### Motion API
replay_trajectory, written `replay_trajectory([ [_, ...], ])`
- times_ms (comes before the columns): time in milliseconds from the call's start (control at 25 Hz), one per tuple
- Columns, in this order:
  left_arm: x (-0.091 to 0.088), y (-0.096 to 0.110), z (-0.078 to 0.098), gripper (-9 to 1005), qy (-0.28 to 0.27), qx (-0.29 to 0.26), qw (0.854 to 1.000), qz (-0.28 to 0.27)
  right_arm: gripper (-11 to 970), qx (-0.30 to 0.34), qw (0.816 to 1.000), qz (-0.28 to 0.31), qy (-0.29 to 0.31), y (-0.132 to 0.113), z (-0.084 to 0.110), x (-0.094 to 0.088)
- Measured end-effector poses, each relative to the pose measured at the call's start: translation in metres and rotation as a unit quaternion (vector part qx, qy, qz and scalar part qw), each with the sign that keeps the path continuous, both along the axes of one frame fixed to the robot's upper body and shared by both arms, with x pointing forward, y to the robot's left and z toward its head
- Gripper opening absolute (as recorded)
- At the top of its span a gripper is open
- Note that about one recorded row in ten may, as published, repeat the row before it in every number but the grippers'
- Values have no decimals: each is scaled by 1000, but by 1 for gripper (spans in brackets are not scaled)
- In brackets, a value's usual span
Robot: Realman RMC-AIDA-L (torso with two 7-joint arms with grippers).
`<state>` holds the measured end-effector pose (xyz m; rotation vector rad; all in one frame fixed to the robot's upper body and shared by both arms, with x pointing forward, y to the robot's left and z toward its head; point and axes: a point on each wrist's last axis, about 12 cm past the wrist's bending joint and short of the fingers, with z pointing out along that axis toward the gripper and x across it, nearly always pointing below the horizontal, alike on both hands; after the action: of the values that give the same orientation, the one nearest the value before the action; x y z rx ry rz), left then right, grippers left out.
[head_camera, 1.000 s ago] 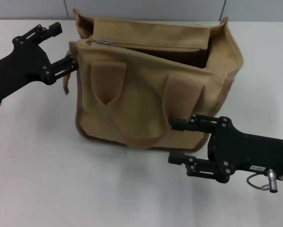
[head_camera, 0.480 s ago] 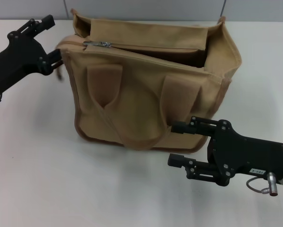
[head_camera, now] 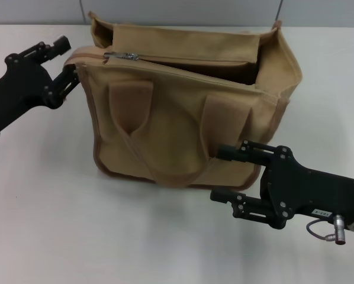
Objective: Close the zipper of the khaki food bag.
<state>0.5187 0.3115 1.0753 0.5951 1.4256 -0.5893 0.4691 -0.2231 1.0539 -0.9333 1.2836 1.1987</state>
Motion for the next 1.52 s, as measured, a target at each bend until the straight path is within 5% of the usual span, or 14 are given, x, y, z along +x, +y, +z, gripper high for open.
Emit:
replay_trajectory([
  [40, -1, 0, 0, 536, 0, 1, 1000, -3, 669, 0, 1000, -1, -2, 0, 0, 0],
  [480, 2, -3, 4, 68, 22, -34, 999, -10, 669, 29, 1000, -7, -3, -1, 3, -4],
  [800, 5, -6, 12, 34, 67, -128, 989, -27, 669, 126, 987, -74, -63, -3, 14, -10],
  [1120, 6, -10, 16, 22, 91, -163, 981, -46, 669, 188, 964, -179, -63, -4, 26, 15],
  [1520, 9, -23, 22, 23, 98, -181, 975, -88, 669, 82, 958, -175, -210, 34, 45, 67],
])
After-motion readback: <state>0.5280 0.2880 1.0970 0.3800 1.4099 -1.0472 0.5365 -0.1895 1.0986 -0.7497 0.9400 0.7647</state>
